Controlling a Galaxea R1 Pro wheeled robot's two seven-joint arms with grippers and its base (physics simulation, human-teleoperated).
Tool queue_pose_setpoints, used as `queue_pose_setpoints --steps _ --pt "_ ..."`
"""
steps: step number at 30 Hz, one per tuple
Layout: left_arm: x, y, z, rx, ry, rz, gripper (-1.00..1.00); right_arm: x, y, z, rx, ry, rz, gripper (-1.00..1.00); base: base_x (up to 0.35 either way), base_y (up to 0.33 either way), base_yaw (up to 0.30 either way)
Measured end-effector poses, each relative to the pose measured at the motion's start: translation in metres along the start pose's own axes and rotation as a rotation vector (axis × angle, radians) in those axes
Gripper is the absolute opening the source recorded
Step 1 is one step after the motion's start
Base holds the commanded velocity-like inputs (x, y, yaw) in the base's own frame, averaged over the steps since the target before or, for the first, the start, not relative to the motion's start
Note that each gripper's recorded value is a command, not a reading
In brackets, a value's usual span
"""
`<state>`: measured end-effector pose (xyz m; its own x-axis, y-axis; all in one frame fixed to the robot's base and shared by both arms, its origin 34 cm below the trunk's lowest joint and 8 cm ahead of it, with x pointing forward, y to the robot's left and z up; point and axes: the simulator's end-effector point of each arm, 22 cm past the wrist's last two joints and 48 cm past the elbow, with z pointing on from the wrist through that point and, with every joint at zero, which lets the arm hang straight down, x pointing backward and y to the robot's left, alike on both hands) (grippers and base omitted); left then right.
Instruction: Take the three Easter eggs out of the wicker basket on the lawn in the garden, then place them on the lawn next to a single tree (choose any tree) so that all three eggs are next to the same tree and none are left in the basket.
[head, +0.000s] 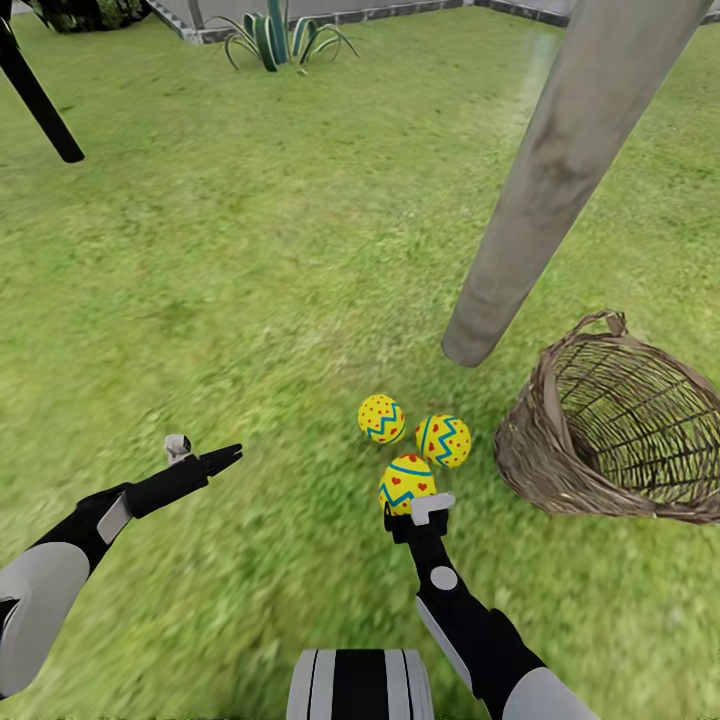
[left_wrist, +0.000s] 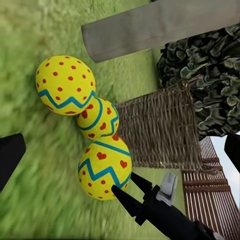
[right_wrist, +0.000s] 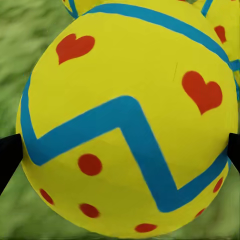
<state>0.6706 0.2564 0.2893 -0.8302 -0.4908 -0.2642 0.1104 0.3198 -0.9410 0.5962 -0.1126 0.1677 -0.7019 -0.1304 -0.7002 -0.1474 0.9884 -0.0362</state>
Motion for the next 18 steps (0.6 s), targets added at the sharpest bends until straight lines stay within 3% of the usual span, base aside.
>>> queue_pose_setpoints --steps 12,18 --pt "0.016 0.027 0.000 -0.025 0.015 -0.040 1.00 0.029 0.003 0.007 -0.006 0.046 -0.003 -1.00 0.000 0.000 0.000" --pt "0.012 0.030 -0.007 -0.036 0.012 -0.035 1.00 0.029 0.003 0.007 -0.007 0.045 -0.004 -1.00 0.000 0.000 0.000"
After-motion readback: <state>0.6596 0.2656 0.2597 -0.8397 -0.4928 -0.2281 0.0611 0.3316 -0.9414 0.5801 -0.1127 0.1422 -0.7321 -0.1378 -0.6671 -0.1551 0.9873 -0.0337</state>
